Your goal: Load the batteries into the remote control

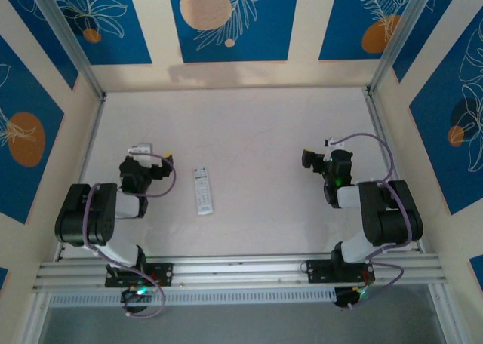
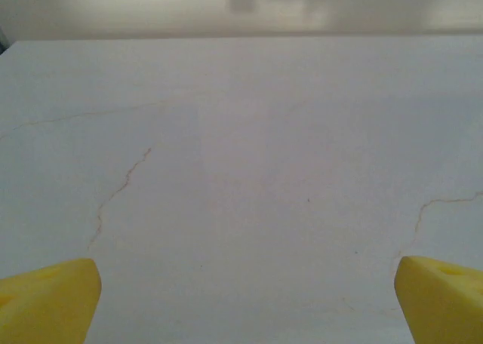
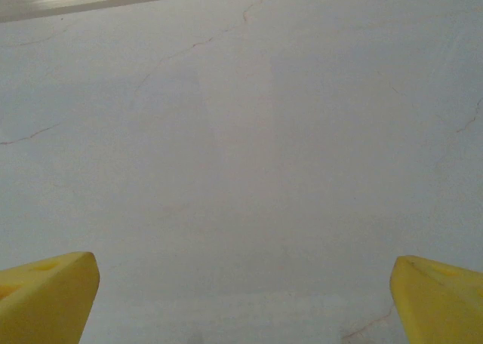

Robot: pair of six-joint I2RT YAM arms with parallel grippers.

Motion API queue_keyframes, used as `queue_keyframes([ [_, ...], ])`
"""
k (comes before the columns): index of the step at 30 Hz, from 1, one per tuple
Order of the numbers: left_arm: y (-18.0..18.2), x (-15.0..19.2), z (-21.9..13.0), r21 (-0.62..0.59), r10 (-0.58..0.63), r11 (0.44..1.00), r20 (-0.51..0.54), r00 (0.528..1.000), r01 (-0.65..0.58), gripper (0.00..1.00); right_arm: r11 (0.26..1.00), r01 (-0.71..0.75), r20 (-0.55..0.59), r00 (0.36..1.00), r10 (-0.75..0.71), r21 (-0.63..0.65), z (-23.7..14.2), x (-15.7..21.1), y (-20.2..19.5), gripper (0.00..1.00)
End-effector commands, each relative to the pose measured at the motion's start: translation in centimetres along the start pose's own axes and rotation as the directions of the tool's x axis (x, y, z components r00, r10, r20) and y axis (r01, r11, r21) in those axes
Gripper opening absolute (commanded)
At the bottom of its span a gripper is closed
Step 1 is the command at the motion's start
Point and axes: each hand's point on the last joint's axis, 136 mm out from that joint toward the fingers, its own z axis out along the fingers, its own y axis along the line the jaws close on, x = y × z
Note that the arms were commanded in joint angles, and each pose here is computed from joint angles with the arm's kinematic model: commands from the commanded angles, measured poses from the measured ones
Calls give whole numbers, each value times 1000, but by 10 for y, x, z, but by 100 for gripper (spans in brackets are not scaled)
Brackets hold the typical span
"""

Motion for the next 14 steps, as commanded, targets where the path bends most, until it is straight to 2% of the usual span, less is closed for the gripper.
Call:
queue_keyframes([
  [1,-13,-2,5,52,55,997,-27,998,-53,100,1000,17,66,998,-17,10,-1,-19,0,99],
  [14,-13,-1,5,55,55,997,-29,998,-53,100,1000,21,69,997,-21,1,-2,-19,2,99],
])
